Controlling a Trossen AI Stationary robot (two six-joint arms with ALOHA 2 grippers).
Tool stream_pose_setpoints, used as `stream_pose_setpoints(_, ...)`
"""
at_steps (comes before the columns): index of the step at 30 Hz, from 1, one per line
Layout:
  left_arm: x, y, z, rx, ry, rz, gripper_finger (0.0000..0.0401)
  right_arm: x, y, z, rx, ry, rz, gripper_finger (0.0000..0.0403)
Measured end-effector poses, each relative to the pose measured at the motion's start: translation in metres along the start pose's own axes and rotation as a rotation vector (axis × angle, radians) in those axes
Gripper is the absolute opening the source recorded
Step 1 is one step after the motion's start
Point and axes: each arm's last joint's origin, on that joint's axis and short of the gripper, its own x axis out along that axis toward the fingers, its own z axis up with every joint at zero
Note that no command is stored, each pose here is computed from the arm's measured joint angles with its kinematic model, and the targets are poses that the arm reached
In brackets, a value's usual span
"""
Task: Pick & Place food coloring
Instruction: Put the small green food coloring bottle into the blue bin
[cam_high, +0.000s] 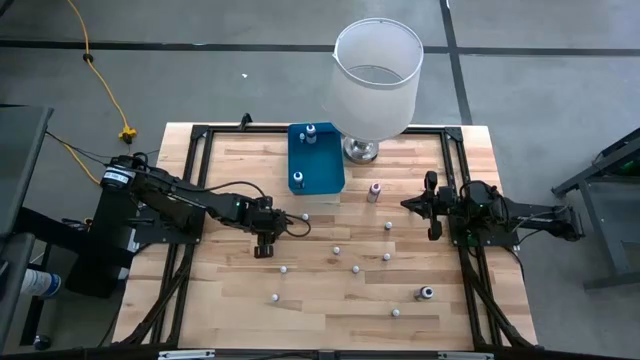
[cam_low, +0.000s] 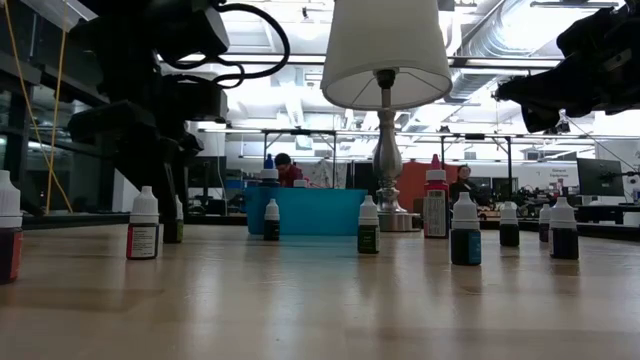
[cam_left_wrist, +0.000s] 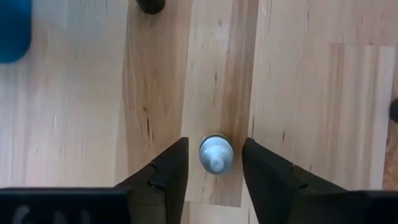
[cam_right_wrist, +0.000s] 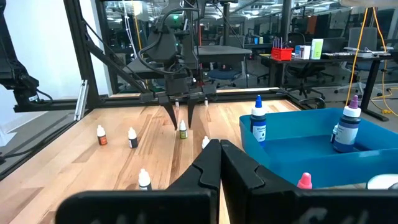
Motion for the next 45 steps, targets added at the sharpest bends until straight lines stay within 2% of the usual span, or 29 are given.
stream_pose_setpoints(17,-0.001,0.000,0.001,-0.025,-0.008,-0.004,0.0042,0.000,0.000,0.000,0.000,0.000,0.000,0.0000)
stream_pose_setpoints(22,-0.005,-0.001,0.007,-0.059,-0.013,-0.029,0.0035,0.000,0.000,0.000,0.000,0.000,0.000,0.0000)
stream_pose_setpoints(27,-0.018,0.000,0.026,-0.076,-0.062,-0.029,0.0033,0.000,0.000,0.000,0.000,0.000,0.000,0.0000)
stream_pose_setpoints(32,-0.039,0.013,0.050,-0.180,-0.104,0.029,0.0032,0.000,0.000,0.000,0.000,0.000,0.000,0.0000)
stream_pose_setpoints(41,-0.085,0.040,0.086,-0.434,-0.197,0.174,0.0031,0.000,0.000,0.000,0.000,0.000,0.000,0.0000)
stream_pose_setpoints(45,-0.085,0.050,0.099,-0.456,-0.191,0.203,0.0031,0.000,0.000,0.000,0.000,0.000,0.000,0.0000)
